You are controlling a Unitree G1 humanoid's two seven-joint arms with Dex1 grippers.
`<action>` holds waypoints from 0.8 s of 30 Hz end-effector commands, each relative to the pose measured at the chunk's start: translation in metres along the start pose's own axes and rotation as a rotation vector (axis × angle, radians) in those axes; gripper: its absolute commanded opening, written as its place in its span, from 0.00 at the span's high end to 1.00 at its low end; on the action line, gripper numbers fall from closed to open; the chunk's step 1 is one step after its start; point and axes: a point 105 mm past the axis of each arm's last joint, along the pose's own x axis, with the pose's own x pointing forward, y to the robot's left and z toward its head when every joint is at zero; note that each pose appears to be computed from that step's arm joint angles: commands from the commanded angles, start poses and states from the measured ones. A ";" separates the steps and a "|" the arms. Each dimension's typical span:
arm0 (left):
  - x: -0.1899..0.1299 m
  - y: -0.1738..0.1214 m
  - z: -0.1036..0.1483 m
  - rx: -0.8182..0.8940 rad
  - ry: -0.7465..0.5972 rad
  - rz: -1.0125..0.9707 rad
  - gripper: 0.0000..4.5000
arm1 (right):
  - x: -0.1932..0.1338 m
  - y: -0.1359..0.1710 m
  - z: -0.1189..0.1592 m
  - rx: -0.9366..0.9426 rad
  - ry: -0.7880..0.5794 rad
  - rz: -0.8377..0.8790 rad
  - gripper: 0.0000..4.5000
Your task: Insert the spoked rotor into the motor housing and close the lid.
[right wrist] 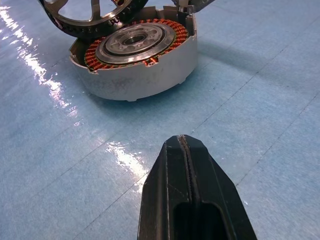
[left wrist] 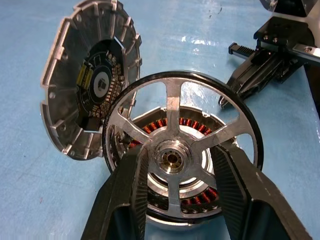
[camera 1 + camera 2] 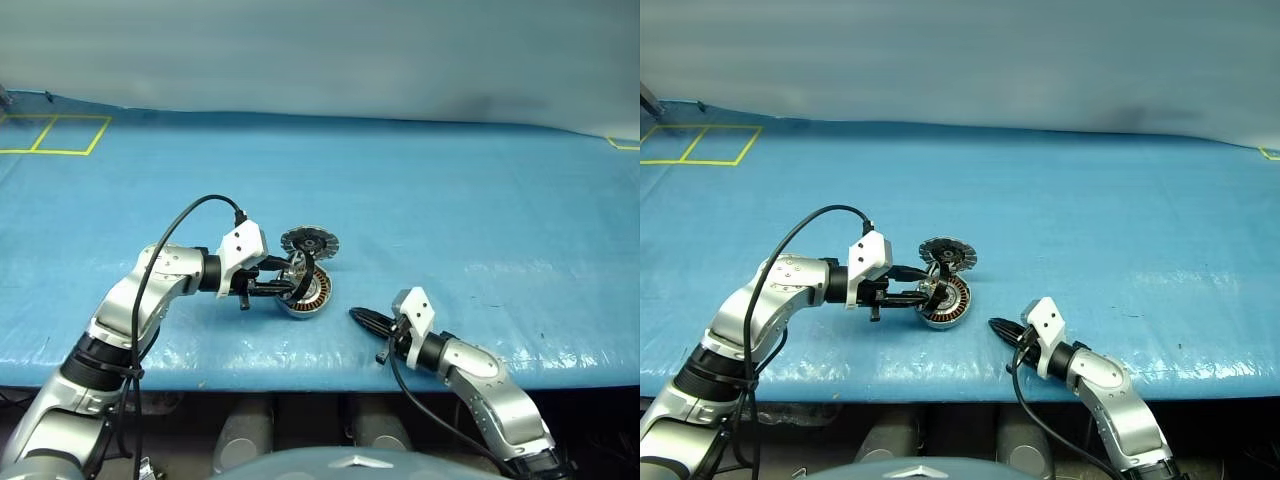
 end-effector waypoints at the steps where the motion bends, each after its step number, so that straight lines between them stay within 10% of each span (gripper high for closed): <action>1: -0.002 0.001 0.002 0.027 0.018 0.003 0.64 | 0.001 0.002 0.008 -0.014 -0.027 0.003 1.00; 24: -0.009 0.006 0.007 0.056 0.077 -0.002 0.64 | 0.005 0.002 0.004 -0.007 -0.011 -0.011 1.00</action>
